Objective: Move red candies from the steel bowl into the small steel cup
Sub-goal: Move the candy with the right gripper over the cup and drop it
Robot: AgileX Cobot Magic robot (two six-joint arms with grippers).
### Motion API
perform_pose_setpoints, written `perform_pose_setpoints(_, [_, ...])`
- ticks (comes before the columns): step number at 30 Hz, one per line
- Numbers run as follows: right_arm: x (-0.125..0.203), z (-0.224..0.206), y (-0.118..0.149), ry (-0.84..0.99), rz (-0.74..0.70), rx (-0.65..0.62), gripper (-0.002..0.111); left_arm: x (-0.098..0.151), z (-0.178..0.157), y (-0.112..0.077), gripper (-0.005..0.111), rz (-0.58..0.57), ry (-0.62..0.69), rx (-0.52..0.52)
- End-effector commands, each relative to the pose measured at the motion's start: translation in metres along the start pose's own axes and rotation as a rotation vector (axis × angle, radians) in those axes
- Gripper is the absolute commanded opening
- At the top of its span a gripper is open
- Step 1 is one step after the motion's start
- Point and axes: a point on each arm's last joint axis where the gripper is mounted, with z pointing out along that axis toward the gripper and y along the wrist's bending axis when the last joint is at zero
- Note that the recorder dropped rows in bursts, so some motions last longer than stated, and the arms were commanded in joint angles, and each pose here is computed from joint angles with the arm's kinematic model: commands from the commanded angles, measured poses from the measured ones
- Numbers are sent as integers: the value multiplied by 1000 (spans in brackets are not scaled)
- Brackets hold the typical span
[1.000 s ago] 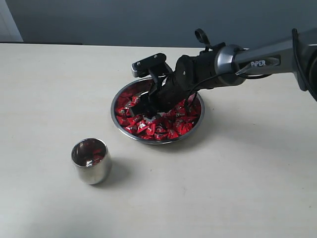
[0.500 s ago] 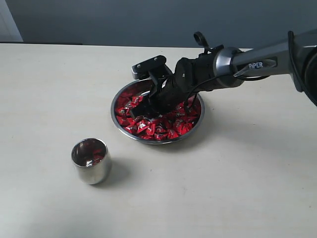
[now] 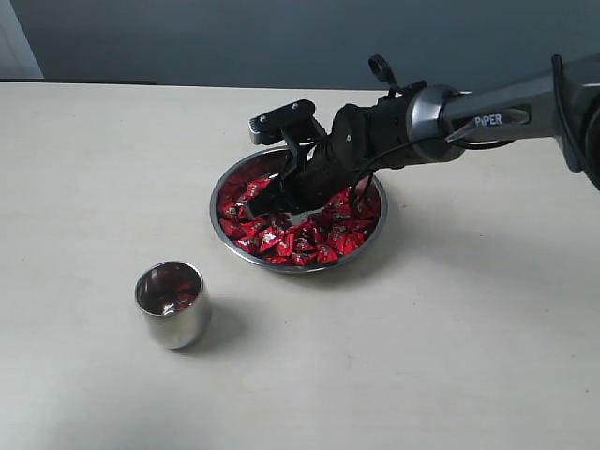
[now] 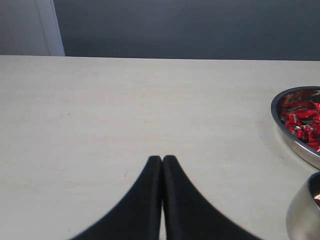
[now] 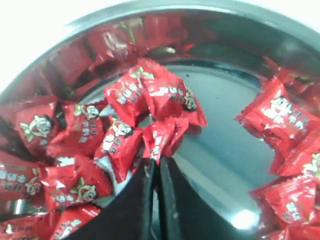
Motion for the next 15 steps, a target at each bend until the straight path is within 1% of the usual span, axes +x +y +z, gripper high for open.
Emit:
perform_pose_setpoints(1, [-23,-32,2,-100,-3,5,2,1,0,0,0,-1,-2,5])
perform_pose_setpoints(4, [-32,-52,10,-117,-15,-15,0,1,0,0,0,-1,-2,5])
perform_pose_setpoints(7, [-35,-71,25,-88,4,-77,0,1,0,0,0,-1,-2,5])
perform_pose_setpoints(11, [-32,-87,56,-33,-108,-150,0,1,0,0,0,-1,-2,5])
perform_pose_setpoints(15, [-25,-98,94,22,-213,-230,0,1,0,0,0,-1,-2,5])
